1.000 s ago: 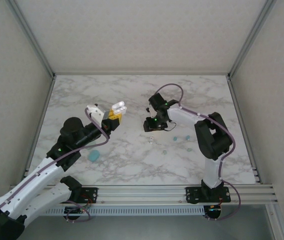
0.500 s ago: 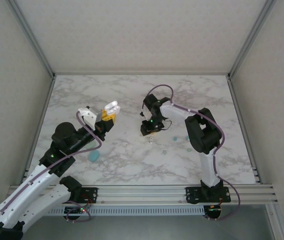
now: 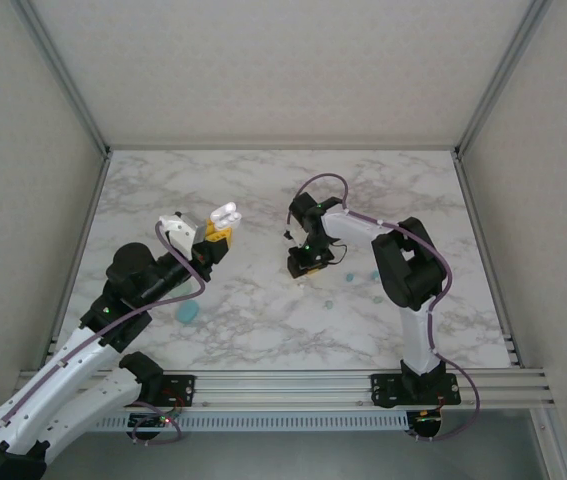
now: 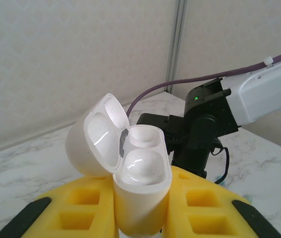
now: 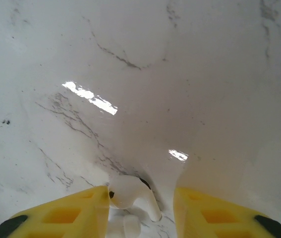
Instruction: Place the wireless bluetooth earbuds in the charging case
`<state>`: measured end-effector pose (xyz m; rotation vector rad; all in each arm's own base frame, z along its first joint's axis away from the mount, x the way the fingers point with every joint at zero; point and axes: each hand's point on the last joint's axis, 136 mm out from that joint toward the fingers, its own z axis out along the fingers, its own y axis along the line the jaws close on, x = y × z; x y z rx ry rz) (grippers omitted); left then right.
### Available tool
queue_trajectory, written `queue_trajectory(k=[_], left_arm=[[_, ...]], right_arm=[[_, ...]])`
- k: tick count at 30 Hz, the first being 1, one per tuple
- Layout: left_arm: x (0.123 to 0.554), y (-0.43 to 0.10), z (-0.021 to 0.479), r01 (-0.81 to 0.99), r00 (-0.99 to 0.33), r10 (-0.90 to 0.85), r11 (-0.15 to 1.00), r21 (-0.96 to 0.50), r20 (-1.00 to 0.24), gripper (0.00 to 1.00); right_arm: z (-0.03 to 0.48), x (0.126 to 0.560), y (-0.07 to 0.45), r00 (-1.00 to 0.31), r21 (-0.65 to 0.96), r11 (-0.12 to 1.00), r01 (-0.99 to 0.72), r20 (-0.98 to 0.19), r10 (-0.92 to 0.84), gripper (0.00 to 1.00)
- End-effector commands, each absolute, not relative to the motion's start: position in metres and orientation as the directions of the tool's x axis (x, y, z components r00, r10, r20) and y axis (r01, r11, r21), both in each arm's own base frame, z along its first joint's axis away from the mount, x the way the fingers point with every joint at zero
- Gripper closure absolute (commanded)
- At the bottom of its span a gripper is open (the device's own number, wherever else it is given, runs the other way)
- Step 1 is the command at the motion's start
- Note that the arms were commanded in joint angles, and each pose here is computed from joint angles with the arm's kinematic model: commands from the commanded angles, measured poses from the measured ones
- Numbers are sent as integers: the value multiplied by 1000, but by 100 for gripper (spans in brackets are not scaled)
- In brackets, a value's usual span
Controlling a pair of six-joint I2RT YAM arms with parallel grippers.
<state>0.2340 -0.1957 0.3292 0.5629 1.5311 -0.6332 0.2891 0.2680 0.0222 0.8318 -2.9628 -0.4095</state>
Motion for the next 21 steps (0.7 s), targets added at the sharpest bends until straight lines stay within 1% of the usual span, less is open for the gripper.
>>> queue_trajectory(k=[1,4,11,14,21], left_arm=[[232,-195,341,688,-25,-44,724,-49,-999,80],[233,-195,340,686,-31,-43,725,-52,-999,80],[232,-192,341,678,-25,-43,734,-48,-999,80],[233,-192,340,676,-26,-42,735,-49,-999,80],[233,-192,339,676,-30,-43,735,-52,-999,80]], right_arm=[[29,286,261,-859,236,832,-503,-29,-511,60],[27,284,267,-857,256,825,-504,-29,-514,60],[21,286,266,-840,197,823,-533,-9,-542,62],[20,288,266,-848,178,833,-524,-13,-530,65],[25,308,251,-908,78,906,-416,-77,-411,71]])
